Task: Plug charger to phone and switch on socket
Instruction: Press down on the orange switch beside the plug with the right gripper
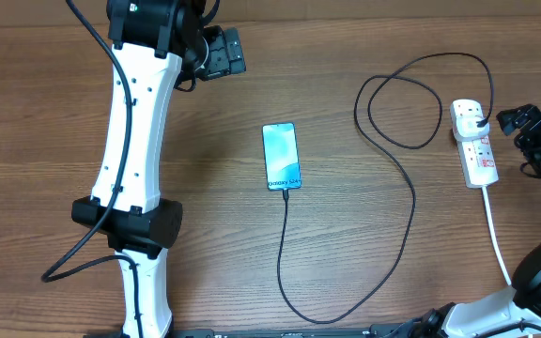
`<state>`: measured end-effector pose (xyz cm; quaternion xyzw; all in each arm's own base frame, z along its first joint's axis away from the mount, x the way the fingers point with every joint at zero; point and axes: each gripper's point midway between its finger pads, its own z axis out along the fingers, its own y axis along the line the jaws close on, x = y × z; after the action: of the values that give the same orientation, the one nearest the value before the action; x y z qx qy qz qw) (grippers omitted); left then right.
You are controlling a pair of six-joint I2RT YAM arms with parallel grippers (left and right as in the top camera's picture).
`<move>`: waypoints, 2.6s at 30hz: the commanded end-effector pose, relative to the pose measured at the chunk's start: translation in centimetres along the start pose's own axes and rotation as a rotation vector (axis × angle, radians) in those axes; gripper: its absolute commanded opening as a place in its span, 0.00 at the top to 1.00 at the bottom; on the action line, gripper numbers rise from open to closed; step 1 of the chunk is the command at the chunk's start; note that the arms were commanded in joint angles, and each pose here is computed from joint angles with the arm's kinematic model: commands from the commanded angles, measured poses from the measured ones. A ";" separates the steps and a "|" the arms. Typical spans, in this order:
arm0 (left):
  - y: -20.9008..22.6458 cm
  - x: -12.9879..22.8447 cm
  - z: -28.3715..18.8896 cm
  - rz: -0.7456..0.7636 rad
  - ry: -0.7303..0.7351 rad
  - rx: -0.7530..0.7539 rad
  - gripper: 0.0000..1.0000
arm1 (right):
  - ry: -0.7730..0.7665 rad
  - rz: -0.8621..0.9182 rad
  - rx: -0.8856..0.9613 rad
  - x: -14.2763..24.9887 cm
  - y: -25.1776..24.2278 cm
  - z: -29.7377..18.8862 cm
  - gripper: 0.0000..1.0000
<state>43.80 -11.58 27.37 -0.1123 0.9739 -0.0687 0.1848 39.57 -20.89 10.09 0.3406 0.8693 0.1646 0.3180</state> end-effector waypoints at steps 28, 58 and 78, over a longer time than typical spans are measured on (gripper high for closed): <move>0.0 0.0 -0.2 0.019 -0.003 0.002 0.00 | 0.068 -0.161 0.011 3.0 1.8 5.0 0.00; 0.0 0.0 -0.2 0.019 -0.003 0.002 0.00 | 0.136 -0.179 0.022 3.1 0.6 7.5 0.00; 0.0 0.0 -0.2 0.019 -0.003 0.002 0.00 | 0.077 -0.272 -0.015 1.2 2.1 6.5 0.00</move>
<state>43.80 -11.58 27.37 -0.1123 0.9739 -0.0687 0.1848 43.21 -17.95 4.16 0.2307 0.9200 0.1426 0.2831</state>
